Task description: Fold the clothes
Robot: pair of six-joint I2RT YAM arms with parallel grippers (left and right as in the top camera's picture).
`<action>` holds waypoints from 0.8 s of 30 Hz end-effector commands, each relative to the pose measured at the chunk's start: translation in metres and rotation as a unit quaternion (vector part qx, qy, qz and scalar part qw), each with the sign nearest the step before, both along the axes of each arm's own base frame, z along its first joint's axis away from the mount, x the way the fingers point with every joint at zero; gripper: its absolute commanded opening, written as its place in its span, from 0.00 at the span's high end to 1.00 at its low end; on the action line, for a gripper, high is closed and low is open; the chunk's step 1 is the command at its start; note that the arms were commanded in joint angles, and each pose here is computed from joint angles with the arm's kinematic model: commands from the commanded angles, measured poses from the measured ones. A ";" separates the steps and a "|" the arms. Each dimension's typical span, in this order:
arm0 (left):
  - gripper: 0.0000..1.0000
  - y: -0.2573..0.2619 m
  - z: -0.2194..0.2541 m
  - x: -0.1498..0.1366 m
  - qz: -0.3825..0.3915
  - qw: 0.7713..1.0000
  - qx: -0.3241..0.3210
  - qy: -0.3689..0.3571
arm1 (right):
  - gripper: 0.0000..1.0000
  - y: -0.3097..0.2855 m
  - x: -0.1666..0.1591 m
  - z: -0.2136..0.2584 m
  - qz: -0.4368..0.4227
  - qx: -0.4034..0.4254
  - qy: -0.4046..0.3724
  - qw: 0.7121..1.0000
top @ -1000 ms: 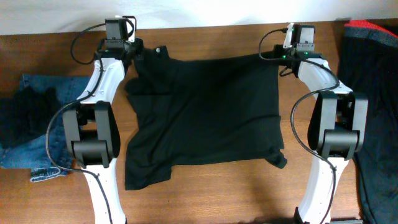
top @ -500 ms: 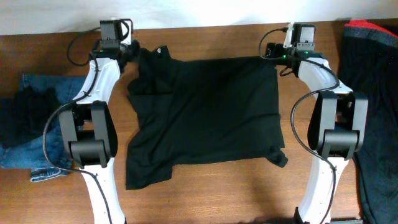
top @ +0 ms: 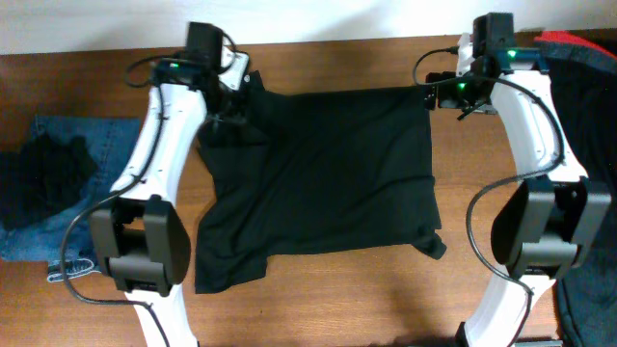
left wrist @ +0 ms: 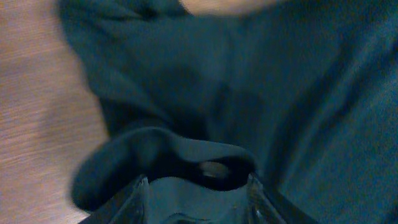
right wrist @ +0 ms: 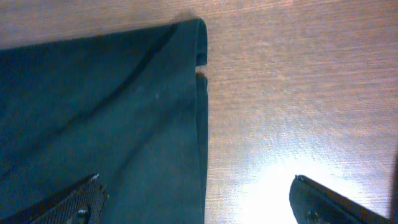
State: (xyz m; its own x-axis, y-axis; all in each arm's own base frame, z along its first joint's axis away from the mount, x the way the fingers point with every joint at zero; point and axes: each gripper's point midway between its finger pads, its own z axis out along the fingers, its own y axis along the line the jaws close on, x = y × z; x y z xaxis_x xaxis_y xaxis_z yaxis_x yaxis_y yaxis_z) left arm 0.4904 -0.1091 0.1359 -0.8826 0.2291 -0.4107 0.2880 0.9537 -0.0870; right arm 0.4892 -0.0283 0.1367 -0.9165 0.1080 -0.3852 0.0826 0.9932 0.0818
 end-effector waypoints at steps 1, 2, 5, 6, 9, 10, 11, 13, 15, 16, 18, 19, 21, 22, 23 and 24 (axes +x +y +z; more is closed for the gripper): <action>0.47 -0.028 -0.034 -0.012 -0.047 0.998 0.008 0.036 | 0.02 -0.004 -0.013 -0.002 -0.002 -0.009 0.026 1.000; 0.47 -0.032 -0.042 -0.014 -0.050 0.998 0.009 0.045 | 0.01 -0.005 -0.017 -0.003 -0.003 -0.012 0.034 0.999; 0.46 -0.035 -0.062 -0.016 -0.030 0.997 0.005 0.071 | 0.01 -0.007 -0.022 -0.005 -0.005 -0.019 0.046 0.999; 0.46 -0.035 -0.066 -0.018 -0.030 0.997 0.007 0.077 | 0.01 -0.008 -0.024 -0.005 -0.002 -0.021 0.049 0.999; 0.46 -0.032 -0.077 -0.021 -0.029 0.995 0.015 0.092 | 0.01 -0.007 -0.025 -0.005 -0.001 -0.021 0.051 0.998; 0.46 -0.031 -0.078 -0.021 -0.027 0.995 0.019 0.093 | 0.01 -0.007 -0.025 -0.005 0.000 -0.021 0.051 0.998; 0.46 -0.029 -0.081 -0.021 -0.025 0.995 0.025 0.094 | 0.01 -0.007 -0.025 -0.005 0.000 -0.021 0.051 0.998; 0.46 -0.025 -0.090 -0.021 -0.022 0.994 0.038 0.100 | 0.02 -0.007 -0.025 -0.005 0.000 -0.021 0.051 0.998; 0.46 -0.025 -0.096 -0.022 -0.022 0.993 0.039 0.108 | 0.01 -0.007 -0.025 -0.005 0.000 -0.021 0.051 0.998; 0.46 -0.024 -0.101 -0.025 -0.023 0.992 0.041 0.116 | 0.01 -0.007 -0.025 -0.005 0.000 -0.021 0.051 0.998; 0.46 -0.025 -0.104 -0.029 -0.025 0.991 0.043 0.125 | 0.01 -0.007 -0.025 -0.005 0.000 -0.021 0.050 0.999; 0.47 -0.026 -0.105 -0.030 -0.026 0.990 0.044 0.128 | 0.01 -0.007 -0.025 -0.005 -0.001 -0.021 0.050 0.999; 0.64 -0.030 -0.105 -0.033 -0.031 0.990 0.046 0.131 | 0.01 -0.007 -0.024 -0.005 -0.001 -0.021 0.049 0.999; 0.79 -0.030 -0.105 -0.036 -0.032 0.989 0.047 0.136 | 0.01 -0.007 -0.024 -0.005 -0.001 -0.021 0.049 0.999; 0.90 -0.030 -0.105 -0.038 -0.032 0.989 0.048 0.139 | 0.01 -0.007 -0.024 -0.005 -0.001 -0.021 0.049 0.999; 0.97 -0.028 -0.106 -0.041 -0.032 0.987 0.051 0.147 | 0.01 -0.007 -0.024 -0.005 0.000 -0.021 0.049 0.999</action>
State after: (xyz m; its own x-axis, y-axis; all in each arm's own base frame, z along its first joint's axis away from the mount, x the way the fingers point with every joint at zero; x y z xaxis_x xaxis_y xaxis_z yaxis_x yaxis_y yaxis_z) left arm 0.4585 -0.1369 0.0375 -0.9390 0.3069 -0.1553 0.3224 0.9427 -0.0863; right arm 0.4645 -0.0321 0.1310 -0.9508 0.0983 -0.2939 0.0888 0.9950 0.0455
